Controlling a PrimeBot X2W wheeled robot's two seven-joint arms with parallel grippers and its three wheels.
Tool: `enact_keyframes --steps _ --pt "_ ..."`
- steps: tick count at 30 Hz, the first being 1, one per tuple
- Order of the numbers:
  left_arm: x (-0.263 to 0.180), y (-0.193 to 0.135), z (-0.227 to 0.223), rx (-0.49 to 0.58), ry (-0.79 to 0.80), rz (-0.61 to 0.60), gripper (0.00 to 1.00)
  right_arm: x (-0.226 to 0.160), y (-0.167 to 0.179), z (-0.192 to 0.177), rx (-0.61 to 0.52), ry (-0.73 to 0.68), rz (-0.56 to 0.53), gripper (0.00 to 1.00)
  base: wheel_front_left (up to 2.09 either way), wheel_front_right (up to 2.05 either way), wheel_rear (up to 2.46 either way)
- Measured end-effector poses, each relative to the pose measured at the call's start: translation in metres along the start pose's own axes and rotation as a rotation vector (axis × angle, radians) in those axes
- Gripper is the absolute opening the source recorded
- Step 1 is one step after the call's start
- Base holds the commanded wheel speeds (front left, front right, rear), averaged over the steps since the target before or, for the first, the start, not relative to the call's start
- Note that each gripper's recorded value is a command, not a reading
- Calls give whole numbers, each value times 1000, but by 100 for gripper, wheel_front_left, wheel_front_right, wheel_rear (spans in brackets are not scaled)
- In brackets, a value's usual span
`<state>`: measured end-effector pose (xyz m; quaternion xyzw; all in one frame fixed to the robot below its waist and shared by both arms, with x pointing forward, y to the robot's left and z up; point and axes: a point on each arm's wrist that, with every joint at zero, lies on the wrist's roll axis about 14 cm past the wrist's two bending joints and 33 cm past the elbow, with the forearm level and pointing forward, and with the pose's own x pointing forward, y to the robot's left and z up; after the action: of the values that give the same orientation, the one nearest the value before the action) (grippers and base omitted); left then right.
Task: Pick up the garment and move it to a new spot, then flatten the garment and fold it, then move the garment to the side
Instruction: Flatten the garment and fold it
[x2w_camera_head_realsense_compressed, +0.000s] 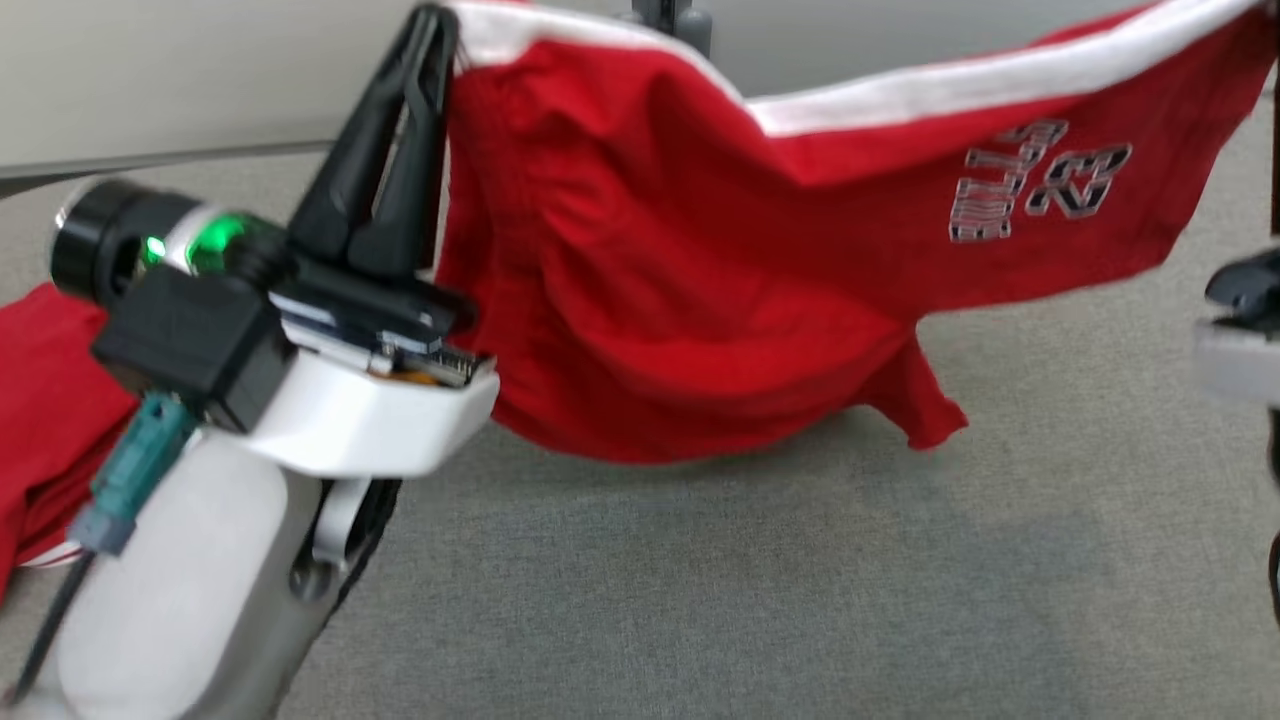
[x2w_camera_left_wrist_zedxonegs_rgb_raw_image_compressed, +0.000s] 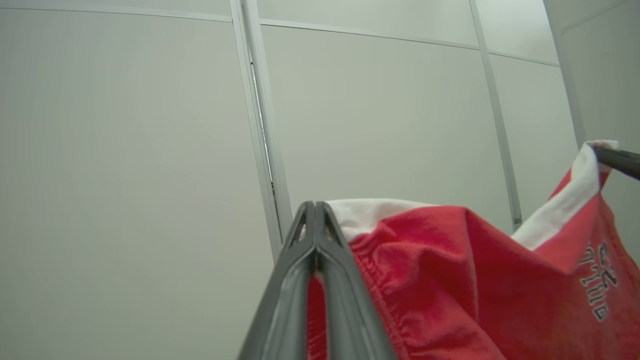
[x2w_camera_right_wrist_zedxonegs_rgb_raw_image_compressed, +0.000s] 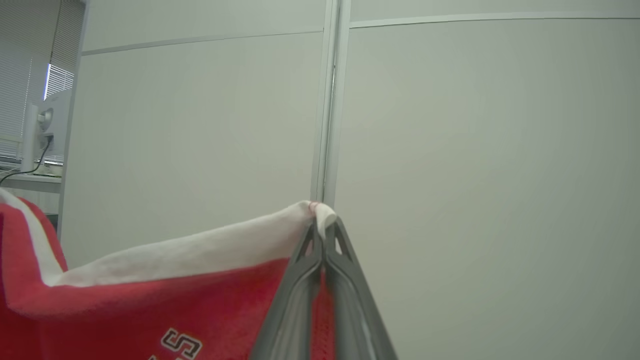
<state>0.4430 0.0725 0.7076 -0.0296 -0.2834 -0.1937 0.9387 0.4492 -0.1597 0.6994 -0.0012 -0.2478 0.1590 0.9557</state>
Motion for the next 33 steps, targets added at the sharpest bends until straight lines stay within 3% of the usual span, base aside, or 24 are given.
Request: enact_keyframes --steps 12,18,19,20,24,30,33 --pt "112 37 -53 -3 -42 -11 0 136 -19 -6 22 -107 67 0 0 0 0" --pt "124 58 -114 -24 115 41 0 167 -5 -44 26 -23 103 0 0 0 0" --pt "124 58 -114 -24 115 41 0 167 -5 -44 26 -23 103 0 0 0 0" --pt "114 62 -145 -38 209 63 0 167 0 -68 50 37 104 0 0 0 0" --pt "83 60 -201 -90 381 99 0 148 13 -128 97 203 105 0 0 0 0" --pt "16 47 -264 -184 581 144 0 73 34 -225 221 469 75 0 0 0 0" --pt "-6 41 -274 -216 620 158 0 41 41 -250 272 548 57 0 0 0 0"
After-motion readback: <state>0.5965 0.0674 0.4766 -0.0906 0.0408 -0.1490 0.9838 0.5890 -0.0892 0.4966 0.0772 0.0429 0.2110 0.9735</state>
